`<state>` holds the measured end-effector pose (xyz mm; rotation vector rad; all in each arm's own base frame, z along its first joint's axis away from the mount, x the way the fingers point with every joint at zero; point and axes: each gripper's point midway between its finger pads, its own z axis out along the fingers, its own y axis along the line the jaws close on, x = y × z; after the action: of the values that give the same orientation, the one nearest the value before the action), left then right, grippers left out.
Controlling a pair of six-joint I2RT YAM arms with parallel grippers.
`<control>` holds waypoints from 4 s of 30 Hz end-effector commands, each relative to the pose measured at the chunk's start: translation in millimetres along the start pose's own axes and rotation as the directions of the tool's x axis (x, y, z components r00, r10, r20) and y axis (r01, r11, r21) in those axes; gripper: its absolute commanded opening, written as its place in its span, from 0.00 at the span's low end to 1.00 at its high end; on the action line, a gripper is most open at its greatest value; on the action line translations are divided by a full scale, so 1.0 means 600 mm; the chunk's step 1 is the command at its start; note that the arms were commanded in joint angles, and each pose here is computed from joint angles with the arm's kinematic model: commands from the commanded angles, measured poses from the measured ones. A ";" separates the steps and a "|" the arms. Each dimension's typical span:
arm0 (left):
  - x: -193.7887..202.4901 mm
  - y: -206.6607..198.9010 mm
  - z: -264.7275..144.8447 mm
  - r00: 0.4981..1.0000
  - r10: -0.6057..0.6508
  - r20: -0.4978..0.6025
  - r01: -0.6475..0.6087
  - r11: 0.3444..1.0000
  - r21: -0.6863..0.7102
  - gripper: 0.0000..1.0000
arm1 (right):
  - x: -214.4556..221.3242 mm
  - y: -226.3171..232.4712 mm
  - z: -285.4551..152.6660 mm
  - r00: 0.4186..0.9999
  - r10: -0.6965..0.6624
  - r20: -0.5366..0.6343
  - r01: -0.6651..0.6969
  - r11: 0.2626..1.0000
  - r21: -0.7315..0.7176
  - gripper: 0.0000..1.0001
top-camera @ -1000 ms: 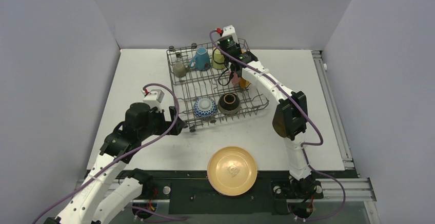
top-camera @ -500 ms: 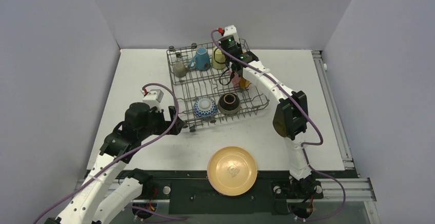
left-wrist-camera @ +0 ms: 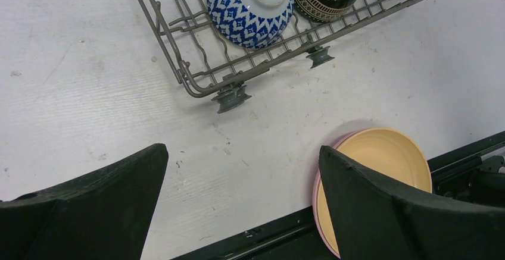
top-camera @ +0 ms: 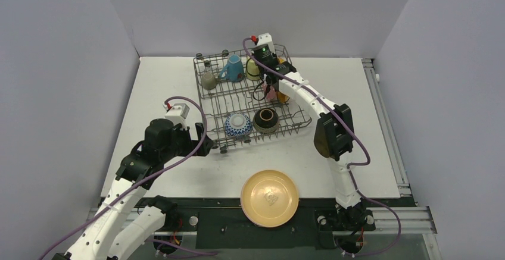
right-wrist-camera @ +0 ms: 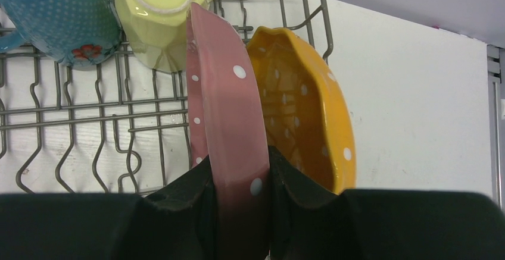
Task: Load the mixed dishes into the dish rack
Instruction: Insert the plate into the dish rack, then adjust the dish rack at the center of the board.
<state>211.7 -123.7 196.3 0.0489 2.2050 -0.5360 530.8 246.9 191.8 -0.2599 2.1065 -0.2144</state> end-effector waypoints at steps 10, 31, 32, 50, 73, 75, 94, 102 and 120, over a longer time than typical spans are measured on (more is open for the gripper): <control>-0.023 -0.009 0.000 0.999 0.011 0.053 -0.012 1.000 0.027 0.96 | -0.055 0.005 -0.001 0.989 0.101 0.111 -0.101 0.995 -0.007 0.00; -0.025 -0.009 -0.001 0.998 0.010 0.059 -0.011 1.000 0.029 0.96 | -0.002 0.014 0.004 0.992 0.118 0.048 -0.118 0.993 -0.016 0.12; -0.026 -0.009 -0.002 0.998 0.009 0.061 -0.011 1.000 0.029 0.96 | 0.001 0.014 0.004 0.992 0.119 0.045 -0.118 0.993 -0.014 0.17; -0.028 -0.008 -0.005 0.997 0.006 0.072 -0.008 1.000 0.030 0.96 | -0.031 -0.008 -0.042 0.982 0.165 0.091 -0.165 0.986 -0.006 0.43; -0.032 -0.015 -0.012 0.996 0.007 0.091 -0.012 0.998 0.056 0.96 | -0.088 -0.041 -0.149 0.966 0.190 0.175 -0.191 0.981 -0.006 0.48; -0.031 -0.017 -0.014 0.996 0.008 0.094 -0.014 0.998 0.066 0.96 | -0.089 -0.045 -0.166 0.963 0.197 0.182 -0.198 0.980 -0.016 0.48; -0.020 -0.018 0.002 0.999 -0.016 0.046 0.013 0.998 0.067 0.96 | 0.000 -0.051 -0.334 0.932 0.345 0.107 -0.304 0.909 -0.286 0.48; 0.004 0.018 0.045 0.991 -0.115 -0.074 0.109 0.990 -0.088 0.96 | 0.086 -0.042 -0.401 0.950 0.293 0.106 -0.250 0.920 -0.303 0.48; -0.048 0.027 0.118 0.968 -0.250 -0.002 0.246 0.955 -0.163 0.97 | 0.255 -0.046 -0.471 0.949 0.315 0.020 -0.277 0.860 -0.428 0.43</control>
<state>254.5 -126.2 143.1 -0.2581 2.4145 -0.4474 227.5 196.2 219.8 -0.2077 2.0590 0.3751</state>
